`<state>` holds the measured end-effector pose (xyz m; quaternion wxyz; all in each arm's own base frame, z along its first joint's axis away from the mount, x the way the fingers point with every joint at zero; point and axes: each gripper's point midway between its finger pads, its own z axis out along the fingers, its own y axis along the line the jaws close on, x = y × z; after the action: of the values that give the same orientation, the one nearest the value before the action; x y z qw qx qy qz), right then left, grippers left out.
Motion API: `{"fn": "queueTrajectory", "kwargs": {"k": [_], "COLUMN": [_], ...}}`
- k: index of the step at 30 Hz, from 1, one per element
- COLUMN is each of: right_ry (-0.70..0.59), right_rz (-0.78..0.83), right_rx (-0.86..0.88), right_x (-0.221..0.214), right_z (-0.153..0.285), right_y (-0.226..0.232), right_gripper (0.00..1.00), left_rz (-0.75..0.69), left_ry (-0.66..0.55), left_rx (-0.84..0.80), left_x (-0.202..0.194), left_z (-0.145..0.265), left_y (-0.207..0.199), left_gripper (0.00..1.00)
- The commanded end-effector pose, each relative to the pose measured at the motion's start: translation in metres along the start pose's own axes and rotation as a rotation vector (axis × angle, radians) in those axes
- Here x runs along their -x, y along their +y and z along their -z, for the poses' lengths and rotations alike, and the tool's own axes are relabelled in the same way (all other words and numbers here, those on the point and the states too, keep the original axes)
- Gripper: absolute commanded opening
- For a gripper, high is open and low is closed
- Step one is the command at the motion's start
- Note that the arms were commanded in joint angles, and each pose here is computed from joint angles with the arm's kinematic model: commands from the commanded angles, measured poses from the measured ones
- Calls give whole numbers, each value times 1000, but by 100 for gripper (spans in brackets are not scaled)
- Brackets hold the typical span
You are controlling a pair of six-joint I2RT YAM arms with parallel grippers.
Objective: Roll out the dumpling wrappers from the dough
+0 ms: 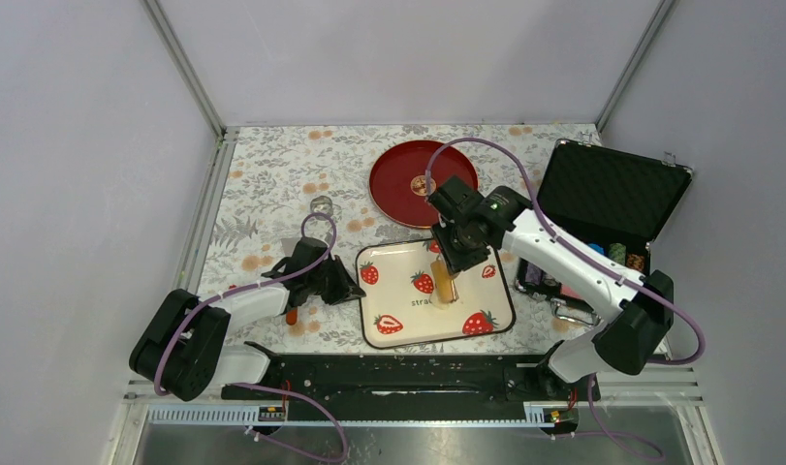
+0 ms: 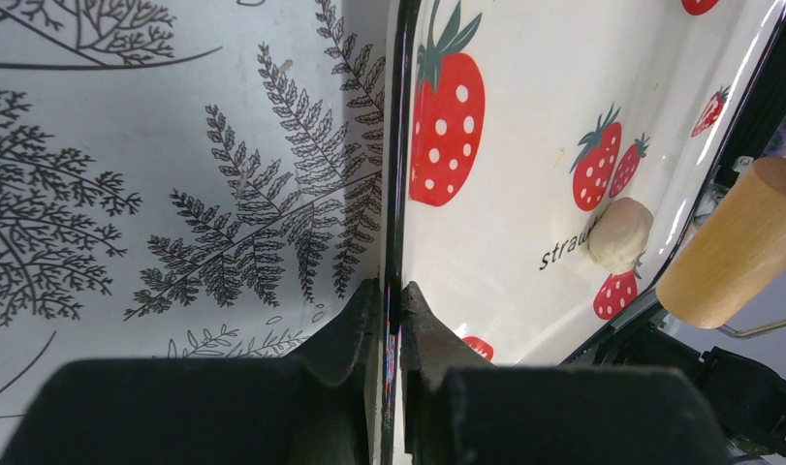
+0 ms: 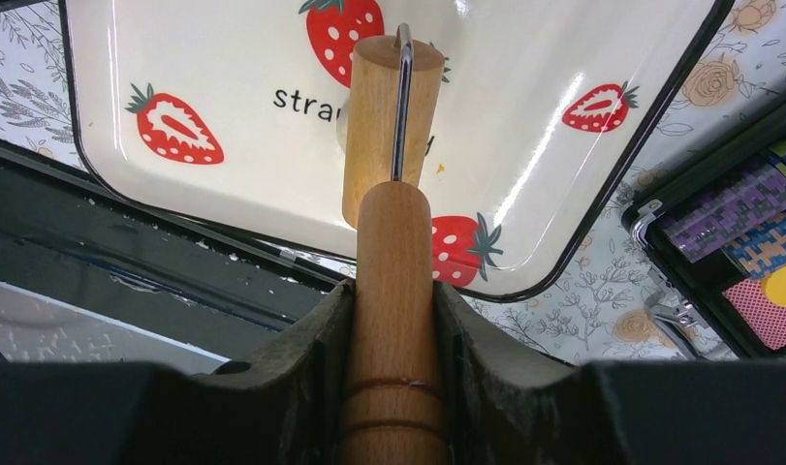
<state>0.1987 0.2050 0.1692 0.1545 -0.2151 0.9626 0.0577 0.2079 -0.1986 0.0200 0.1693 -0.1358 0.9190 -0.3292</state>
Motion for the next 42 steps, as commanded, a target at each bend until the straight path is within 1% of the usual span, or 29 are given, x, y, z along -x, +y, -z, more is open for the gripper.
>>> {"fn": "queueTrajectory", "kwargs": {"k": [1,21,30,42], "right_ry": [13,75,103,122], "right_rz": [22,39,74,87], "right_rx": [-1,28,-6,30], "right_x": [-1,-16,-25,-32], "right_z": [-5,-28,-39,-48], "right_y": [4,18,13,27], "right_gripper": [0,0,0,0], "left_rz": [-4,-3,-1,-1], "left_ry": [-17,-17,-15,-14], "left_rx": [-53,-57,-57,-58], "left_x": [5,6,5,5], "left_z": [0,-1,-1,-1], "left_y": [-10,-11,-10,-10], "left_gripper": [0,0,0,0]}}
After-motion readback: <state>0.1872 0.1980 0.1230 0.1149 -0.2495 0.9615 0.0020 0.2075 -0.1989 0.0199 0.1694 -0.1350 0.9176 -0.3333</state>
